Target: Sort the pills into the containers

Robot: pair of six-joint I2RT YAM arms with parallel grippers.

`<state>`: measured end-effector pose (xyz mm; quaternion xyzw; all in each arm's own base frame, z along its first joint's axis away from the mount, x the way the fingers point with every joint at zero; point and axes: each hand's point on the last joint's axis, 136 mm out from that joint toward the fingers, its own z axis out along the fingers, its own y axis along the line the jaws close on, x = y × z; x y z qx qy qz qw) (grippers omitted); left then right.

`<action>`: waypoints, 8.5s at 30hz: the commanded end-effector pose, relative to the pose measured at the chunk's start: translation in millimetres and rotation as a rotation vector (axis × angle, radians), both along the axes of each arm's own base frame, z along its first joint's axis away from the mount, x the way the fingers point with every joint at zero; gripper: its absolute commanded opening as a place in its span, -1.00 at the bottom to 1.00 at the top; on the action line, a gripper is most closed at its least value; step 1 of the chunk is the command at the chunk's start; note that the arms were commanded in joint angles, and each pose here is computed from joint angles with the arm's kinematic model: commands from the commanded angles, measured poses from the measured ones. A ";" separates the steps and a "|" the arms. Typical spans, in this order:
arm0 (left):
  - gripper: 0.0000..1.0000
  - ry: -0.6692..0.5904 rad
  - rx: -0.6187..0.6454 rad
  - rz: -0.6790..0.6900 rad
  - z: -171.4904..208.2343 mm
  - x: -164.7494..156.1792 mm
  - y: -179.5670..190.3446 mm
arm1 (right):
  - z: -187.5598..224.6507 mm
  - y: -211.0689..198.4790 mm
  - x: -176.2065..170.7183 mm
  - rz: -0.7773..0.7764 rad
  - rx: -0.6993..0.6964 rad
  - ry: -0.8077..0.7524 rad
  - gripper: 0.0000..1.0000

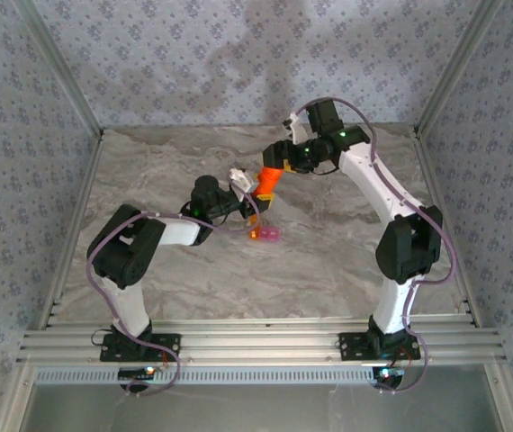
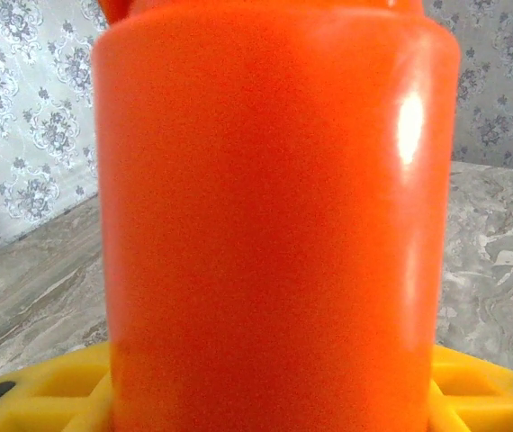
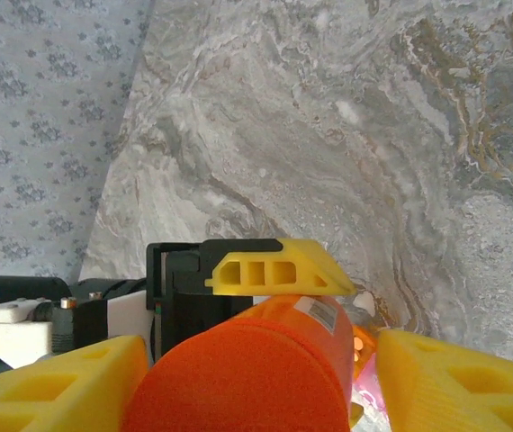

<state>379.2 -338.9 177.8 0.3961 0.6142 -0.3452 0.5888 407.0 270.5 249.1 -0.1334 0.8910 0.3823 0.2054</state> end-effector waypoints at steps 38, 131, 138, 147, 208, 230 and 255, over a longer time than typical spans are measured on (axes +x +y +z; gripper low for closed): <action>-1.00 -0.052 -0.118 -0.010 40.6 4.6 0.4 | -48.1 2.5 -17.6 -0.029 -0.184 -0.200 -0.17; -1.00 -0.039 -0.113 0.003 34.3 10.4 0.4 | -6.1 -18.3 -8.5 -0.137 -0.090 -0.190 0.20; -1.00 -0.037 -0.114 0.005 33.3 10.7 2.0 | -4.1 -23.4 -12.8 -0.138 -0.086 -0.193 0.20; -1.00 -0.039 -0.119 0.009 35.1 10.1 3.1 | -7.1 -26.3 -14.7 -0.150 -0.069 -0.171 0.20; -1.00 -0.036 -0.270 -0.216 93.8 -22.8 -10.5 | 101.0 -10.6 -16.7 -0.009 0.056 -0.627 0.89; -1.00 -0.022 -0.264 -0.209 90.6 -20.5 -8.7 | 87.2 17.1 -27.2 0.115 0.069 -0.572 0.60; -1.00 -0.014 -0.257 -0.202 87.1 -18.3 -8.6 | 91.6 17.0 -25.5 0.113 0.081 -0.573 -0.17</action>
